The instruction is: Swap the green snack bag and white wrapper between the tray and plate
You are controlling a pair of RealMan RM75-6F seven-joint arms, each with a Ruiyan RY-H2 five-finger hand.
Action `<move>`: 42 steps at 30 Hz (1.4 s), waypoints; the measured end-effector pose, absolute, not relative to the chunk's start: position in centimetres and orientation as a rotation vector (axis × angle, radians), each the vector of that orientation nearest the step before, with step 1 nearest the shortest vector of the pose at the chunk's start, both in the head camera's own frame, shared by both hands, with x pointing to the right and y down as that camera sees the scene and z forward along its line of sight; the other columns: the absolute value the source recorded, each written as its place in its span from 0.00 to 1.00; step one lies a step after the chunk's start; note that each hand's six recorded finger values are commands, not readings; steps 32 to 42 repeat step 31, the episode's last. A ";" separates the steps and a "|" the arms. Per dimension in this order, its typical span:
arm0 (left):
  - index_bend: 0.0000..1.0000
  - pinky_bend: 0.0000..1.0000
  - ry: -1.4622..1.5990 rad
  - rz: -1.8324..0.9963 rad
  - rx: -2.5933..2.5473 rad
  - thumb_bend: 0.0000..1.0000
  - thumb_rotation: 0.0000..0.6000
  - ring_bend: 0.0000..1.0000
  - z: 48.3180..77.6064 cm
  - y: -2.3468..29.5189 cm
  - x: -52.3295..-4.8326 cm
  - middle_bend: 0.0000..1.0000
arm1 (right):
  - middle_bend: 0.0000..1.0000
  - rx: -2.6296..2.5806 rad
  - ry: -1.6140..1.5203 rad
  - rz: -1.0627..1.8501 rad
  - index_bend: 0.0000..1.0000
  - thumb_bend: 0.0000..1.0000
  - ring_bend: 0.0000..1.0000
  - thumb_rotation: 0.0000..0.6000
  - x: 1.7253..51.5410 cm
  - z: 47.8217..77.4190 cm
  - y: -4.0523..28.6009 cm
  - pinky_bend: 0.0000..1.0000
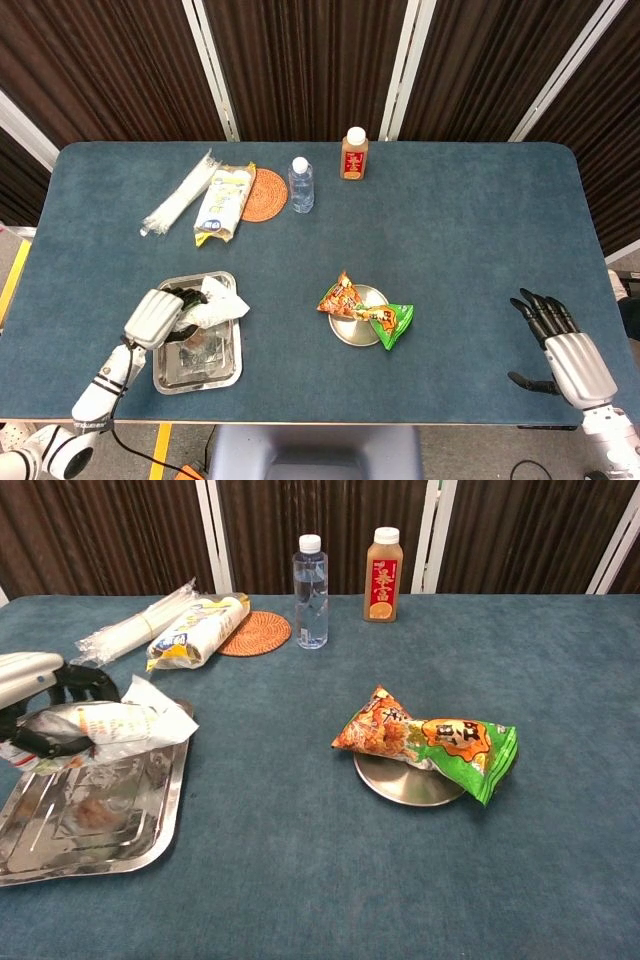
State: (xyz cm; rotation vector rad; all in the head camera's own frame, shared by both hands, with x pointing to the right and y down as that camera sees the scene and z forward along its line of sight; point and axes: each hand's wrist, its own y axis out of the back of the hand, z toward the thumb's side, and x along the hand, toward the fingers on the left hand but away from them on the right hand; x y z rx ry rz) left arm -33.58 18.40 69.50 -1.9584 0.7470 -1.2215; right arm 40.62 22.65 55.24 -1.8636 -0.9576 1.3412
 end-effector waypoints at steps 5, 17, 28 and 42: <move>0.00 0.15 0.744 -1.278 -1.991 0.37 1.00 0.00 69.8 19.3 -34.9 0.00 | 0.00 -1.867 -0.942 1.346 0.00 0.11 0.00 1.00 40.3 55.5 22.8 0.01; 0.00 0.07 0.876 -1.120 -2.062 0.37 1.00 0.00 63.8 21.4 -34.1 0.00 | 0.00 -1.849 -0.951 1.338 0.00 0.11 0.00 1.00 40.4 55.1 22.9 0.00; 0.00 0.01 1.092 -1.264 -1.733 0.40 1.00 0.00 56.4 28.0 -42.6 0.00 | 0.00 -1.587 -0.901 1.472 0.00 0.11 0.00 1.00 41.5 54.1 23.5 0.00; 0.00 0.01 1.014 -1.343 -1.702 0.41 1.00 0.00 56.9 28.8 -43.2 0.00 | 0.00 -1.575 -0.900 1.491 0.00 0.11 0.00 1.00 41.3 54.1 24.0 0.00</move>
